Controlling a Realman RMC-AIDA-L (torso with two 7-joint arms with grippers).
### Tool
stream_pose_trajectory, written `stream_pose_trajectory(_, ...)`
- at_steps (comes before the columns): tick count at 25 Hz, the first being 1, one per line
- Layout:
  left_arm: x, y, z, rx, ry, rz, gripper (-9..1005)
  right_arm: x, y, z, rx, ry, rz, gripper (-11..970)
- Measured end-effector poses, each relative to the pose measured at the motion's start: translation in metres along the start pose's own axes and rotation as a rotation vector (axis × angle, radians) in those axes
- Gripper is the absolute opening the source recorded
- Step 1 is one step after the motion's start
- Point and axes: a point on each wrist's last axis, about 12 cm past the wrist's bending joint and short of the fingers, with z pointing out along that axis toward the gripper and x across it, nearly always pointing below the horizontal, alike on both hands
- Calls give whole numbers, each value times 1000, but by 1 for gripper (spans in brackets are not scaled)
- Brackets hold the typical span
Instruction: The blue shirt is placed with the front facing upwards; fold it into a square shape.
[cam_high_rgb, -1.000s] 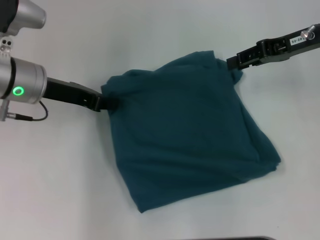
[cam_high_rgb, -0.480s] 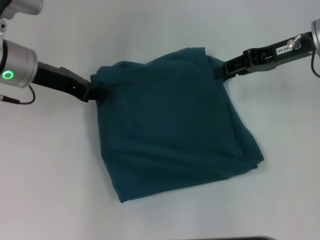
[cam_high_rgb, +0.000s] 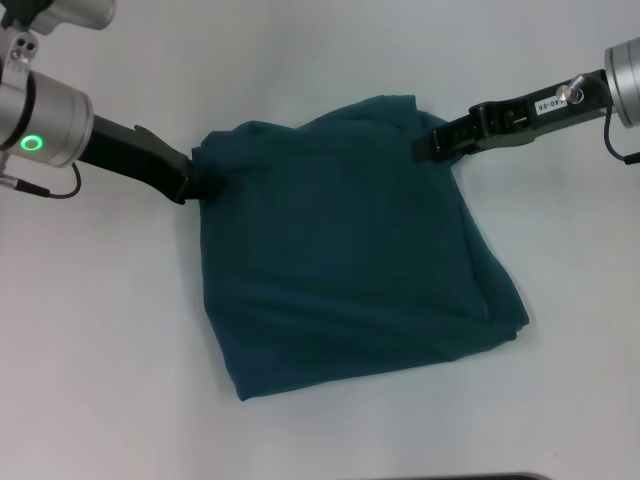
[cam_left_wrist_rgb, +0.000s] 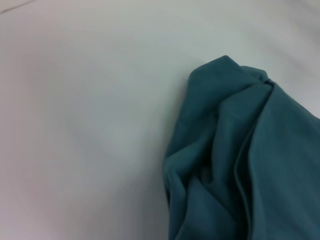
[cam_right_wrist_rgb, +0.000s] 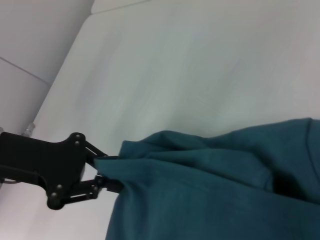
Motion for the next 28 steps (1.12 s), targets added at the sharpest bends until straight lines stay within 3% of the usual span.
stream_pose_trajectory(2, -2, -1, 1, -14, -3, 9, 97, -1, 1, 0, 1, -1, -3, 421)
stream_pose_trajectory(11, -5, -2, -4, -74, -11, 34, 285, -5, 1, 1, 15, -9, -15, 421)
stream_pose_trajectory(19, 7, 11, -38, -119, -97, -47, 466, -10, 2, 2, 30, -12, -29, 420)
stream_pose_trajectory(24, 19, 11, -42, -74, -116, -114, 711, -18, 1, -4, 63, -18, -24, 420)
stream_pose_trajectory(28, 27, 2, -37, -20, -127, -143, 810, -31, 6, -17, 66, -9, -8, 420)
